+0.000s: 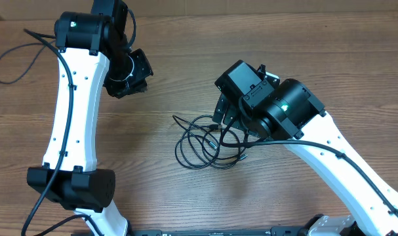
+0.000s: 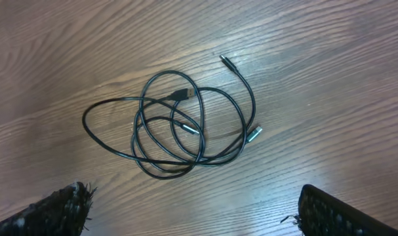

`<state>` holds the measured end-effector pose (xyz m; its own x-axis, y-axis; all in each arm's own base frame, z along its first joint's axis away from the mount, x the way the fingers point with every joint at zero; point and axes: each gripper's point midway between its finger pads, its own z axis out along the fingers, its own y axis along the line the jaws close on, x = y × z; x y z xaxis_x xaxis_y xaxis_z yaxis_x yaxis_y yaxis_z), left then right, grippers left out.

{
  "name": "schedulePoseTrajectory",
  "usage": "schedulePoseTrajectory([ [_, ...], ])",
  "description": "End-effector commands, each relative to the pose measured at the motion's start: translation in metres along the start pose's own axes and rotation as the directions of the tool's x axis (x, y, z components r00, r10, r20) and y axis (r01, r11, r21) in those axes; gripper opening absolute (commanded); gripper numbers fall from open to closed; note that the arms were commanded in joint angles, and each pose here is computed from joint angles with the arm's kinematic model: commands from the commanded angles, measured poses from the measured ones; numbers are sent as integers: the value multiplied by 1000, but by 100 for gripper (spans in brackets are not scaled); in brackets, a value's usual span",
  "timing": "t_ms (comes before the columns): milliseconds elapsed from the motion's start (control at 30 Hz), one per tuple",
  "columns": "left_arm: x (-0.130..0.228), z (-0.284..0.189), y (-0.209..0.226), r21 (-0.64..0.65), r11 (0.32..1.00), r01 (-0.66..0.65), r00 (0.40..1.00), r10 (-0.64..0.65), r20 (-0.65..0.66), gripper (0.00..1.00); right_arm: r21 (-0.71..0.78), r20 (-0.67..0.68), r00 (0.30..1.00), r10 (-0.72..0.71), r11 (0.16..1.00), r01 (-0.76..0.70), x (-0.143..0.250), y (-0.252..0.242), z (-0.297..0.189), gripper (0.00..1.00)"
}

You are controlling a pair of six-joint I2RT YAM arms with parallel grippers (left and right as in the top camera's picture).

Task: Untangle cables

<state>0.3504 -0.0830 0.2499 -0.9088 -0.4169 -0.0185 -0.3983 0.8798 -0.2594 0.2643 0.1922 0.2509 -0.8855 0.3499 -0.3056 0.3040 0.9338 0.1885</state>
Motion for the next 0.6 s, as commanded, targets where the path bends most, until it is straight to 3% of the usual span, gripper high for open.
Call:
schedulePoseTrajectory([
  [0, 0, -7, -2, 5, 1000, -27, 999, 27, 23, 4, -70, 44, 999, 12, 997, -9, -10, 17, 0, 100],
  [333, 0, -7, -3, 5, 1000, -27, 999, 27, 23, 4, -270, 52, 998, 46, 962, -30, -21, 63, -9, 100],
  [567, 0, -6, -2, 4, 1000, -23, 999, 23, 23, 4, -258, 81, 995, 54, 966, -32, -26, 61, -8, 100],
])
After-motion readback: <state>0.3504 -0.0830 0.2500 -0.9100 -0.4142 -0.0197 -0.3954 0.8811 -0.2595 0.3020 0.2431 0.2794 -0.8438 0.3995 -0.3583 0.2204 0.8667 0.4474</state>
